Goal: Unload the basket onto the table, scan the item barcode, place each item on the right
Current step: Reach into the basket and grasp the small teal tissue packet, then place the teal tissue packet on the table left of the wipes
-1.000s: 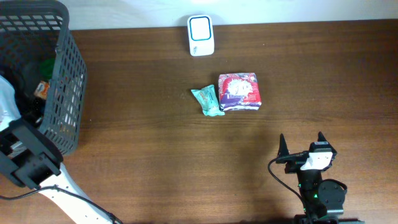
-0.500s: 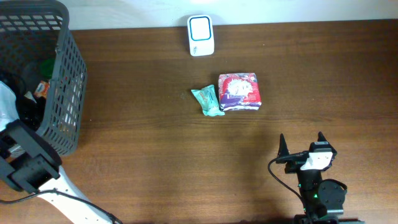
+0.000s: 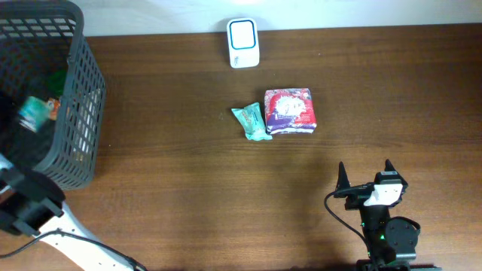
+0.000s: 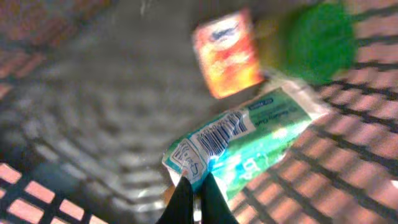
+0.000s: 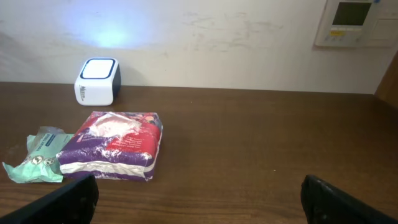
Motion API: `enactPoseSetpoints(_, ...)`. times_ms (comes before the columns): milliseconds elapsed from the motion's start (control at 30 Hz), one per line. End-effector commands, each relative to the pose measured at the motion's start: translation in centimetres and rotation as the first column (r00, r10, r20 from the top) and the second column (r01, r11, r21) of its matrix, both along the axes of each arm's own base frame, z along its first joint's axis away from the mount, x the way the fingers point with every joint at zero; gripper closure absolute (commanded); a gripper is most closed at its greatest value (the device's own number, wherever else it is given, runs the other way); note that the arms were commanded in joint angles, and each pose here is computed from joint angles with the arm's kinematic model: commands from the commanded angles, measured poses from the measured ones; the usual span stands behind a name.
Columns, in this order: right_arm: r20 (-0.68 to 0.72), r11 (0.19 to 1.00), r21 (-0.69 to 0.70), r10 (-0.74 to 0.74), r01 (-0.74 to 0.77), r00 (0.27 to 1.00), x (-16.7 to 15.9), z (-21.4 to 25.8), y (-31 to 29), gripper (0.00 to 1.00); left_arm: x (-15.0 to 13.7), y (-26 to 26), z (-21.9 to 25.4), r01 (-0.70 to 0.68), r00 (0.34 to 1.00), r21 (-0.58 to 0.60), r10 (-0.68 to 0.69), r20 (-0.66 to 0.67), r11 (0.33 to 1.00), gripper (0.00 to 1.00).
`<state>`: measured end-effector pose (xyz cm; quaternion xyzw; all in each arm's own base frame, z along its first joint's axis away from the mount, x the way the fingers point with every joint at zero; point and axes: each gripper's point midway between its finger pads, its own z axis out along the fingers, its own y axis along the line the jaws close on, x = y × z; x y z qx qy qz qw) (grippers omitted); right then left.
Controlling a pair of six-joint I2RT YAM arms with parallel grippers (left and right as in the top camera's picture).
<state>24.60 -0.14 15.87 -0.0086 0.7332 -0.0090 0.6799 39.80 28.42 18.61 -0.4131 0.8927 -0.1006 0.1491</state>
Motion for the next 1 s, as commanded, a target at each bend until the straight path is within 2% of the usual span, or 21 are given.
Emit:
enactPoseSetpoints(0, -0.005, 1.0, 0.006, -0.007, 0.007, 1.0, 0.0, -0.3, 0.0, 0.01, 1.5, -1.1, 8.5, 0.026, 0.963, 0.02, -0.03, 0.27, 0.999, 1.0)
enactPoseSetpoints(100, -0.005, 1.0, 0.006, -0.007, 0.007, 1.0, 0.0, -0.3, 0.0, 0.01, 1.7, -3.0, 14.1, 0.025, 0.903, 0.018, -0.03, 0.429, 1.0, 1.0)
enactPoseSetpoints(200, -0.005, 1.0, 0.006, -0.007, 0.007, 1.0, 0.0, -0.3, 0.0, 0.01, 1.8, -6.7, 19.7, 0.103, 0.803, -0.044, -0.057, 0.593, 0.994, 1.0)
enactPoseSetpoints(267, -0.005, 1.0, 0.006, -0.007, 0.007, 1.0, 0.0, -0.3, 0.0, 0.01, 1.4, -8.4, 21.6, 0.116, 0.78, -0.066, -0.05, 0.623, 0.991, 1.0)
enactPoseSetpoints(300, -0.005, 1.0, 0.006, -0.007, 0.007, 1.0, 0.0, -0.3, 0.0, 0.01, 1.3, -10.3, 22.8, 0.168, 0.758, -0.071, -0.082, 0.647, 0.983, 1.0)
enactPoseSetpoints(367, -0.005, 1.0, 0.006, -0.007, 0.007, 1.0, 0.0, -0.3, 0.0, 0.01, 1.4, -13.1, 23.2, 0.228, 0.753, -0.09, -0.117, 0.647, 0.97, 1.0)
enactPoseSetpoints(467, -0.005, 1.0, 0.006, -0.007, 0.007, 1.0, 0.0, -0.3, 0.0, 0.01, 2.9, -18.6, 23.3, 0.363, 0.722, -0.083, -0.224, 0.654, 0.928, 1.0)
enactPoseSetpoints(600, -0.005, 1.0, 0.006, -0.007, 0.007, 1.0, 0.0, -0.3, 0.0, 0.01, 4.6, -26.8, 22.2, 0.509, 0.68, 0.011, -0.41, 0.607, 0.861, 1.0)
enactPoseSetpoints(733, -0.005, 1.0, 0.006, -0.007, 0.007, 1.0, 0.0, -0.3, 0.0, 0.01, 5.9, -32.5, 18.8, 0.516, 0.729, 0.169, -0.534, 0.429, 0.84, 1.0)
enactPoseSetpoints(767, -0.005, 1.0, 0.006, -0.007, 0.007, 1.0, 0.0, -0.3, 0.0, 0.01, 6.1, -33.7, 17.3, 0.482, 0.776, 0.189, -0.517, 0.361, 0.855, 1.0)
enactPoseSetpoints(800, -0.005, 1.0, 0.006, -0.007, 0.007, 1.0, 0.0, -0.3, 0.0, 0.01, 6.3, -34.8, 15.5, 0.41, 0.846, 0.203, -0.454, 0.28, 0.889, 1.0)
enactPoseSetpoints(867, -0.005, 1.0, 0.006, -0.007, 0.007, 1.0, 0.0, -0.3, 0.0, 0.01, 5.9, -36.9, 11.9, 0.286, 0.935, 0.199, -0.318, 0.155, 0.937, 1.0)
enactPoseSetpoints(967, -0.005, 1.0, 0.006, -0.007, 0.007, 1.0, 0.0, -0.3, 0.0, 0.01, 5.3, -41.0, 6.6, 0.326, 0.943, 0.173, -0.333, 0.012, 0.929, 1.0)
